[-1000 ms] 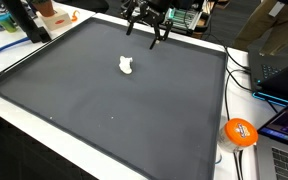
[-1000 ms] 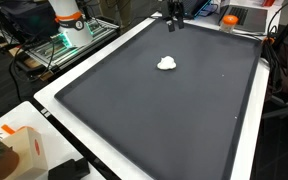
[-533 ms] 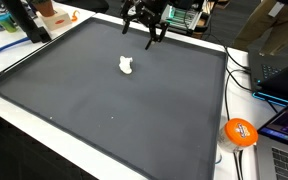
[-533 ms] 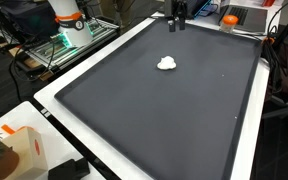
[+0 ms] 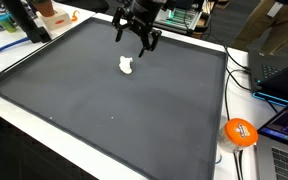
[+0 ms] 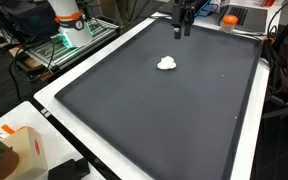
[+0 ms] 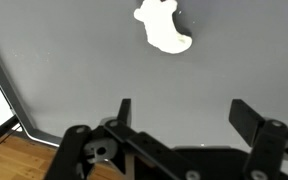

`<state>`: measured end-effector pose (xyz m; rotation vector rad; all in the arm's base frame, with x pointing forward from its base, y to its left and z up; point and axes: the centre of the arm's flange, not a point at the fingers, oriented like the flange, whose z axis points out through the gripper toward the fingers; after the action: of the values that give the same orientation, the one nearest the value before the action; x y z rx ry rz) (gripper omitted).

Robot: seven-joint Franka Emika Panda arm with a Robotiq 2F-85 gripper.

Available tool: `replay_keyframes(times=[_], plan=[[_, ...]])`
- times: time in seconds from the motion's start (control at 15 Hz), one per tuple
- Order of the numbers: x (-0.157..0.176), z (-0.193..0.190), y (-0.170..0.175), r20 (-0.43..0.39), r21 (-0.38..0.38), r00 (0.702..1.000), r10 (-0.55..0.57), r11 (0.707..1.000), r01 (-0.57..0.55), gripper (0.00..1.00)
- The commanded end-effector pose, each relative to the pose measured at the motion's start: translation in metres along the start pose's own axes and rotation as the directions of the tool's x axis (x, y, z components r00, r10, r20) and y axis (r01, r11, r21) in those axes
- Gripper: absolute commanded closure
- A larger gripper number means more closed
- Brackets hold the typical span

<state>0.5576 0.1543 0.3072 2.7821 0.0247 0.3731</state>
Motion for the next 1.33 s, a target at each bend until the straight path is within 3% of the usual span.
replay_keyframes(times=[0.0, 0.4, 0.6, 0.8, 1.07, 1.27], plan=[[0.036, 0.021, 0.011, 0.058, 0.05, 0.998, 0.038, 0.998, -0.041, 0.0], [0.043, 0.054, 0.052, 0.176, 0.161, 0.982, 0.063, 0.983, -0.092, 0.0], [0.015, 0.049, 0.063, 0.108, 0.193, 0.99, 0.092, 0.975, -0.111, 0.0], [-0.029, 0.029, 0.068, -0.057, 0.197, 0.99, 0.131, 0.973, -0.117, 0.0], [-0.051, 0.007, 0.066, -0.12, 0.265, 0.989, 0.081, 0.963, -0.047, 0.0], [-0.068, -0.01, 0.066, -0.151, 0.28, 0.982, 0.115, 0.958, -0.069, 0.0]])
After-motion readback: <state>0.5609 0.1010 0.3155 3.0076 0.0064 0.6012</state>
